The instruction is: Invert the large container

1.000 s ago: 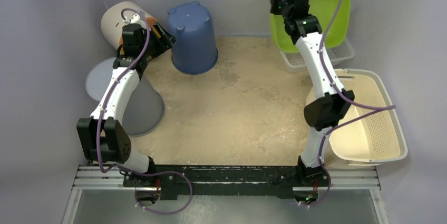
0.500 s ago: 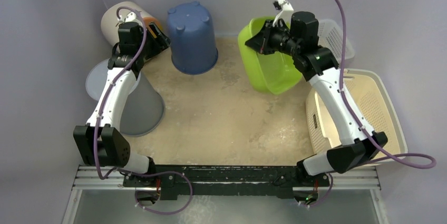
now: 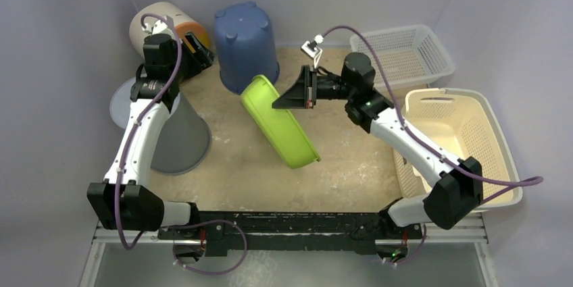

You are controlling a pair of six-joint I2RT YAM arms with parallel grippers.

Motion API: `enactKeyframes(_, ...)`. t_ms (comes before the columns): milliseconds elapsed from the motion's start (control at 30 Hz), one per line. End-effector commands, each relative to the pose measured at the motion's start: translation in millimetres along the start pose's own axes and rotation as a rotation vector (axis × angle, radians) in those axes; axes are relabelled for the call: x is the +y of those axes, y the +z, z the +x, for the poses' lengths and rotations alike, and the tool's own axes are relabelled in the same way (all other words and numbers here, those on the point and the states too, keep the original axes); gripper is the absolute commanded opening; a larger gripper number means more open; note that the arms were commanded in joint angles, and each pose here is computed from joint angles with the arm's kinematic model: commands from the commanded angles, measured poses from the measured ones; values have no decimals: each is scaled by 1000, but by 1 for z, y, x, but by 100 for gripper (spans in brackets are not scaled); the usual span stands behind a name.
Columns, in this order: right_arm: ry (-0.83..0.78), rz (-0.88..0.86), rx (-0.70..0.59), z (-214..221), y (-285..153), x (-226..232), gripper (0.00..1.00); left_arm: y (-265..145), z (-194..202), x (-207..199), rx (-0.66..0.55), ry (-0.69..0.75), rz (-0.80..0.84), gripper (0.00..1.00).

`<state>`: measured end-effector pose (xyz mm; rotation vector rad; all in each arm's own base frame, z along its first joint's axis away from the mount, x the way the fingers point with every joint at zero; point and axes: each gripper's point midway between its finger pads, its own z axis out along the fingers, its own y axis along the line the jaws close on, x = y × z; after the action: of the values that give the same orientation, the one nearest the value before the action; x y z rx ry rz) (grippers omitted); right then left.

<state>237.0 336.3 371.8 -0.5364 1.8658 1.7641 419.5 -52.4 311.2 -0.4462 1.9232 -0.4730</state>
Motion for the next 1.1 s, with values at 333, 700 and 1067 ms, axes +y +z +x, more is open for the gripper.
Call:
enactKeyframes(333,155,-352,-108,6,-54,32,5,-33,-24,-12,-74,58,12,66)
enactKeyframes(700,198,-639,-121,-10,-58,84,5,-32,-39,-21,-101,58,30,66)
enactKeyframes(1067,390,-565,-189,7,-58,-9,4,-26,-37,-18,-98,57,18,66)
